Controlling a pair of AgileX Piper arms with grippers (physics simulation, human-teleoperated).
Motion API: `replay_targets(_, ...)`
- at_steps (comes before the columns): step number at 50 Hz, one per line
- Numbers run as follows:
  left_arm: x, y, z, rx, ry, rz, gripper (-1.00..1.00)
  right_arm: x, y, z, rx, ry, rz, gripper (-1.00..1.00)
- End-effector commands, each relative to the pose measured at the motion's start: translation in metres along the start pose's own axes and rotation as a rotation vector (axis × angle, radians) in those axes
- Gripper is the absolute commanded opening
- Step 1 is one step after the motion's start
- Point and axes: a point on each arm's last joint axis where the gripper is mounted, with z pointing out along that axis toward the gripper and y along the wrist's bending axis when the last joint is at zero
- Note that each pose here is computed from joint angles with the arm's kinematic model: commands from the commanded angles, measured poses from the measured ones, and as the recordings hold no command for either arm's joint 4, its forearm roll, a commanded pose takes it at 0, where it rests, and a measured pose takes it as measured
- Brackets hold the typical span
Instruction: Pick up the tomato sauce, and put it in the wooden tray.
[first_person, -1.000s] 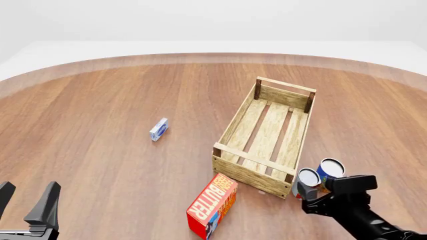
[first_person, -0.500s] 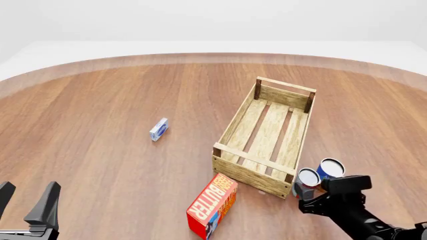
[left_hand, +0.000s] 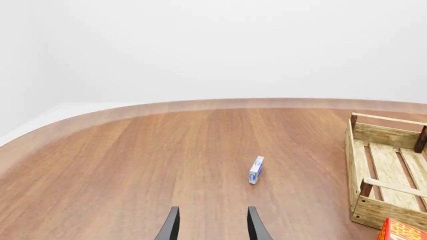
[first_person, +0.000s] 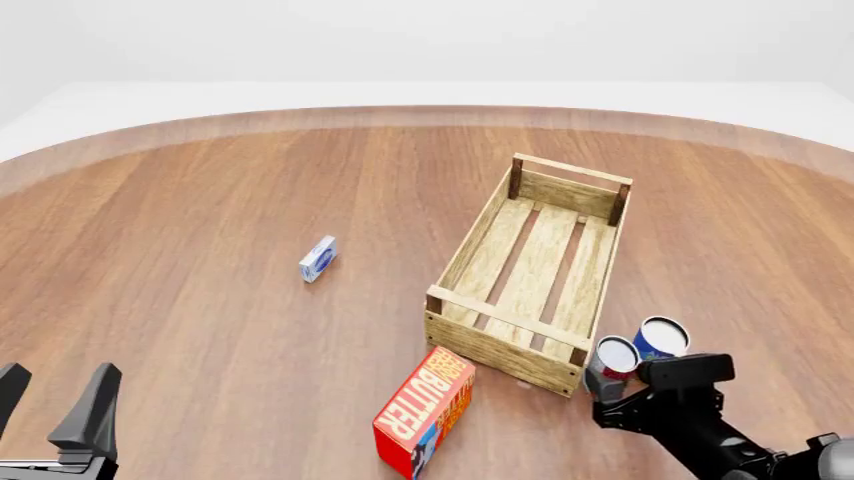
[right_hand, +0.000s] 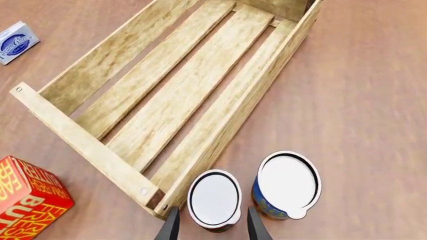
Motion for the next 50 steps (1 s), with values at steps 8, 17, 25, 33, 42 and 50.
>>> replay_targets(8,0.000,0.000,0.000,0.000,0.000,0.000,1.00,0.001,0.000,0.001,-0.001,0.006,0.000,-1.00)
replay_targets(17,0.000,0.000,0.000,0.000,0.000,0.000,1.00,0.001,0.001,0.001,-0.003,0.008,0.000,-1.00)
replay_targets(25,0.000,0.000,0.000,0.000,0.000,0.000,1.00,-0.002,0.000,-0.001,0.000,0.006,-0.004,-1.00)
replay_targets(33,0.000,0.000,0.000,0.000,0.000,0.000,1.00,-0.010,-0.001,-0.010,0.007,-0.012,-0.008,-1.00)
replay_targets(42,0.000,0.000,0.000,0.000,0.000,0.000,1.00,-0.021,-0.002,-0.018,0.015,-0.036,-0.018,-1.00)
replay_targets(50,0.000,0.000,0.000,0.000,0.000,0.000,1.00,-0.032,-0.003,-0.030,0.022,-0.057,-0.025,-1.00)
